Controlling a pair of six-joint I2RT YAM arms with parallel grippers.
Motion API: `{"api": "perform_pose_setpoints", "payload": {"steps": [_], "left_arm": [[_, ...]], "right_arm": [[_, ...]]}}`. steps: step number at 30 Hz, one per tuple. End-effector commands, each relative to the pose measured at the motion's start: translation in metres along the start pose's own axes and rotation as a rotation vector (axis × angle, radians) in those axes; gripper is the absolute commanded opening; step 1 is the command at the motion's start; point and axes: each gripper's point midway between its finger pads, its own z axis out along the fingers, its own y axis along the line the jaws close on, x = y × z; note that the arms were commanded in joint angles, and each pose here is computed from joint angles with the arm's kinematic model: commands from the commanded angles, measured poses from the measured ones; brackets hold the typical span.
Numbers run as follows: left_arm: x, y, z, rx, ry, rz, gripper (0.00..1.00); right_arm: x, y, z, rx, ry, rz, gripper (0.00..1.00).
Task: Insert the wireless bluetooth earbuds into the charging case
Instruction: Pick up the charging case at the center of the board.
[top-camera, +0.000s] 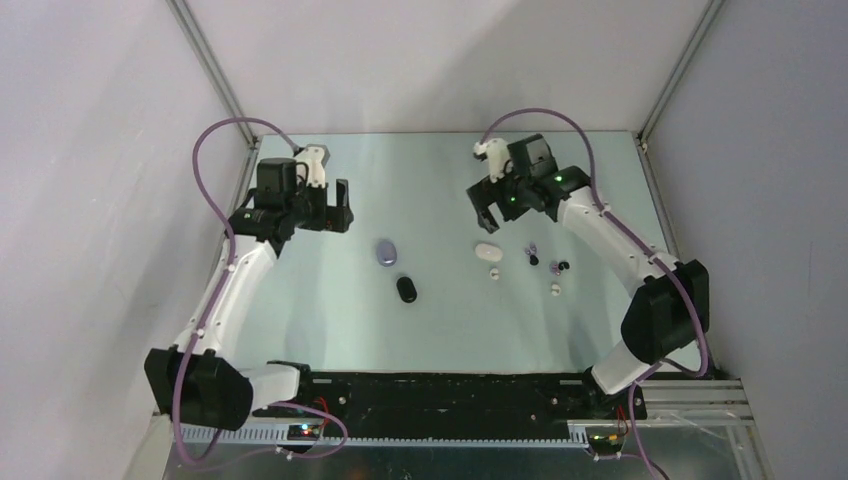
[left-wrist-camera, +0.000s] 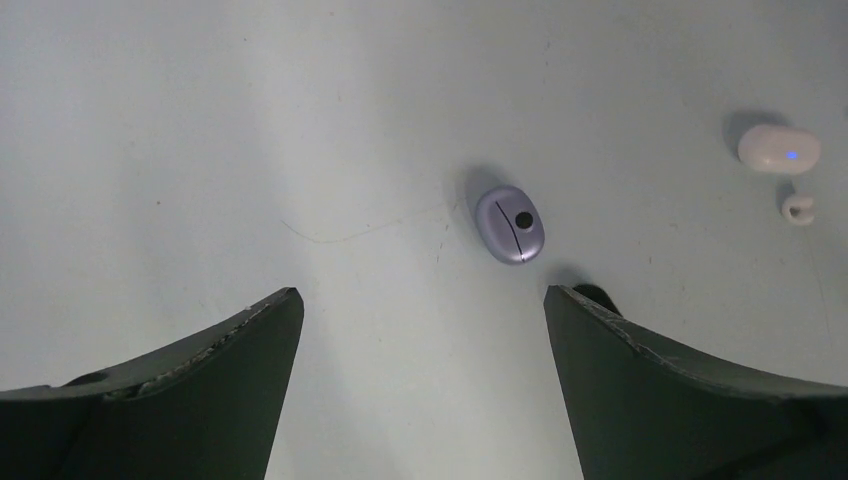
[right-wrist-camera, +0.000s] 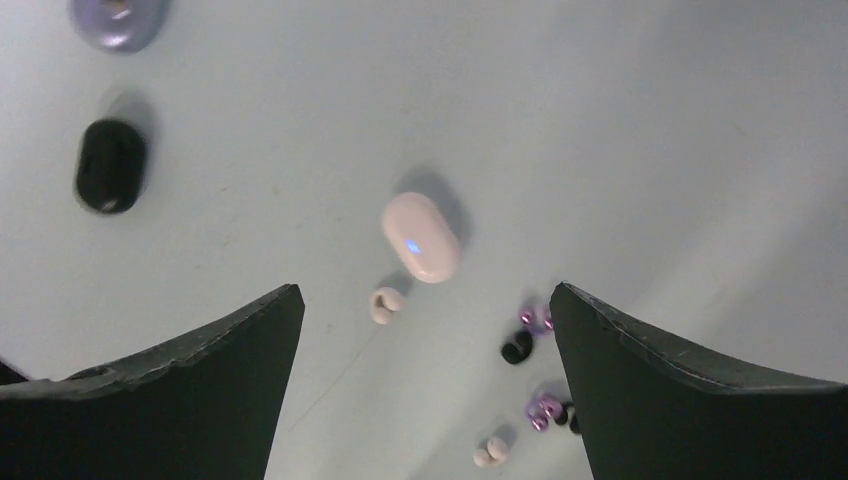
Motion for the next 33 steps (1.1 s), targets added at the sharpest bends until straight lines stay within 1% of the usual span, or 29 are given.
{"api": "perform_pose_setpoints", "payload": {"steps": [1,2,3,4,5,6,7,8,9,10,11,12,13,14,19,22,25,29,30,33], "left_arm": [[0.003,-0.011,-0.021,0.070,-0.042,0.086,0.97],[0.008,-0.016,-0.022,0.096,-0.035,0.087,0.96],[0.008,-0.019,-0.026,0.112,-0.044,0.092,0.96],[0.014,-0.026,-0.027,0.152,-0.032,0.093,0.94],[0.016,-0.030,-0.030,0.171,-0.034,0.096,0.93],[0.022,-0.035,-0.032,0.196,-0.024,0.097,0.93],[0.027,-0.037,-0.033,0.201,-0.009,0.091,0.92],[0.032,-0.039,-0.034,0.205,-0.002,0.087,0.92],[0.035,-0.038,-0.034,0.198,0.009,0.069,0.92],[0.039,-0.037,-0.035,0.191,0.016,0.060,0.92],[0.042,-0.036,-0.035,0.178,0.024,0.043,0.92],[0.045,-0.035,-0.035,0.171,0.029,0.037,0.92],[0.046,-0.033,-0.036,0.161,0.031,0.032,0.92],[0.047,-0.033,-0.037,0.156,0.030,0.031,0.92],[0.050,-0.025,-0.041,0.120,0.025,0.015,0.92],[0.046,-0.022,-0.043,0.110,0.002,-0.026,0.92],[0.043,-0.017,-0.046,0.096,-0.013,-0.047,0.92],[0.040,-0.013,-0.044,0.086,-0.023,-0.059,0.92],[0.038,-0.014,-0.043,0.092,-0.030,-0.060,0.91],[0.033,-0.018,-0.038,0.118,-0.040,-0.070,0.91]], "right_arm": [[-0.013,0.052,0.008,-0.210,-0.046,-0.244,0.98],[-0.015,0.060,0.008,-0.247,-0.050,-0.275,0.97],[-0.012,0.077,0.007,-0.322,-0.048,-0.328,0.94],[-0.014,0.087,0.006,-0.359,-0.059,-0.379,0.90],[-0.010,0.097,0.004,-0.419,-0.053,-0.399,0.89],[-0.008,0.106,0.003,-0.478,-0.068,-0.465,0.86],[0.001,0.110,0.004,-0.509,-0.052,-0.494,0.85],[0.004,0.112,0.007,-0.535,-0.067,-0.571,0.82],[0.012,0.111,0.014,-0.544,-0.058,-0.605,0.81],[0.014,0.108,0.020,-0.545,-0.072,-0.687,0.79],[0.020,0.107,0.030,-0.549,-0.066,-0.722,0.78],[0.019,0.104,0.037,-0.542,-0.086,-0.807,0.77],[0.023,0.104,0.048,-0.547,-0.078,-0.837,0.77],[0.019,0.104,0.055,-0.534,-0.098,-0.897,0.76],[0.026,0.114,0.099,-0.525,-0.095,-1.068,0.75],[0.026,0.113,0.120,-0.496,-0.088,-1.091,0.74],[0.032,0.103,0.128,-0.466,-0.047,-1.078,0.72],[0.038,0.078,0.118,-0.442,0.000,-0.932,0.72],[0.039,0.067,0.115,-0.427,0.013,-0.874,0.72],[0.046,0.047,0.104,-0.417,0.047,-0.772,0.74]]}}
